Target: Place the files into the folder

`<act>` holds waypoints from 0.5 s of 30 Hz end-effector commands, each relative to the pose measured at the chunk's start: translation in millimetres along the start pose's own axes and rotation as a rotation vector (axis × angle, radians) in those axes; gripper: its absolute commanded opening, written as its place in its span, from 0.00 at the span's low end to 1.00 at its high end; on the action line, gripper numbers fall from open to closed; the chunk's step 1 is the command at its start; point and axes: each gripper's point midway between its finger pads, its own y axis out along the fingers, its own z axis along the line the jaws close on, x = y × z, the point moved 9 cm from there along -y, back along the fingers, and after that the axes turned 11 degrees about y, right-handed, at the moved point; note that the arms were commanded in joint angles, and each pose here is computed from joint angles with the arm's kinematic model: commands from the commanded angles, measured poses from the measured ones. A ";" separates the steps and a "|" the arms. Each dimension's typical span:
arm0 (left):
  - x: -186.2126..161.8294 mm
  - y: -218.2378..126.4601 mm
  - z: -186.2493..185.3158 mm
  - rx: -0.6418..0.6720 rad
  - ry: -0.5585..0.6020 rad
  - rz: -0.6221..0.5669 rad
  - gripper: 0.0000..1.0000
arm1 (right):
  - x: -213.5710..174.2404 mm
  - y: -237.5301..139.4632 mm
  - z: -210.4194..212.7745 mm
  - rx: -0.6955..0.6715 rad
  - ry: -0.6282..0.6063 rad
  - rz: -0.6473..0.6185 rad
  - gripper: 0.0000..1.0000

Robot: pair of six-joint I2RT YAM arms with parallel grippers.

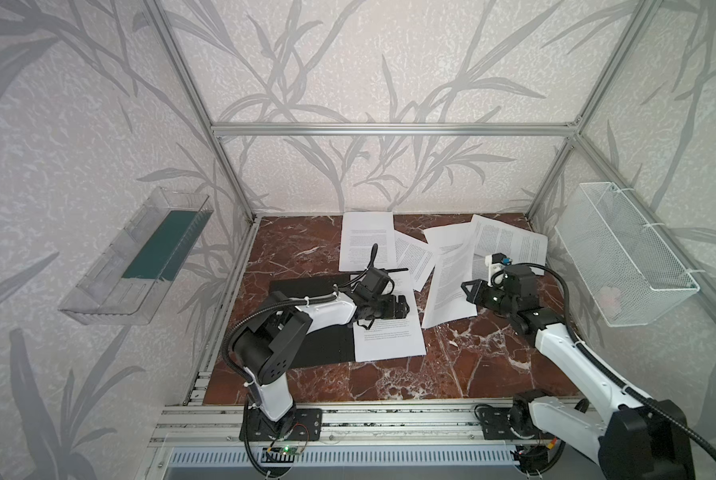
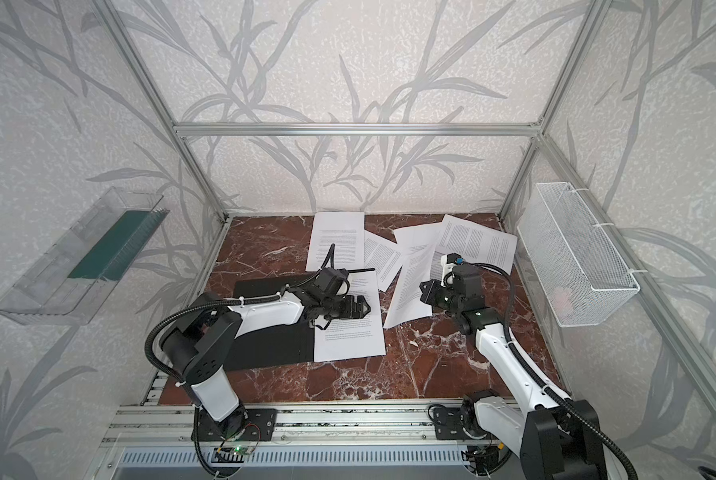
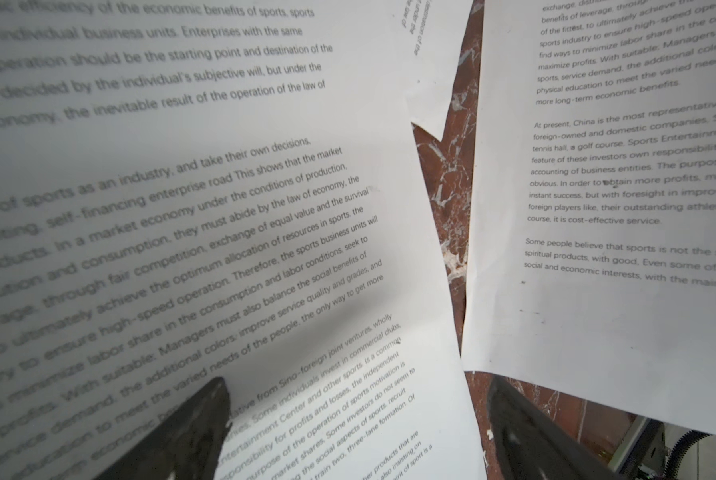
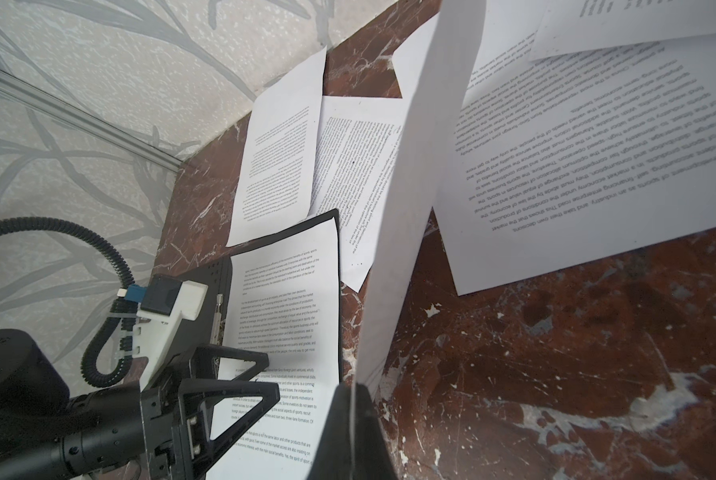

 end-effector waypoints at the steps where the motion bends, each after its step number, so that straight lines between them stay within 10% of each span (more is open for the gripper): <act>1: 3.9 3.9 6.3 0.032 -0.002 0.011 0.97 | 5.7 -1.7 10.2 0.033 -0.027 -0.007 0.00; 15: 20.6 2.5 10.0 0.030 -0.014 -0.007 0.97 | 5.4 0.5 9.5 0.035 -0.024 0.002 0.00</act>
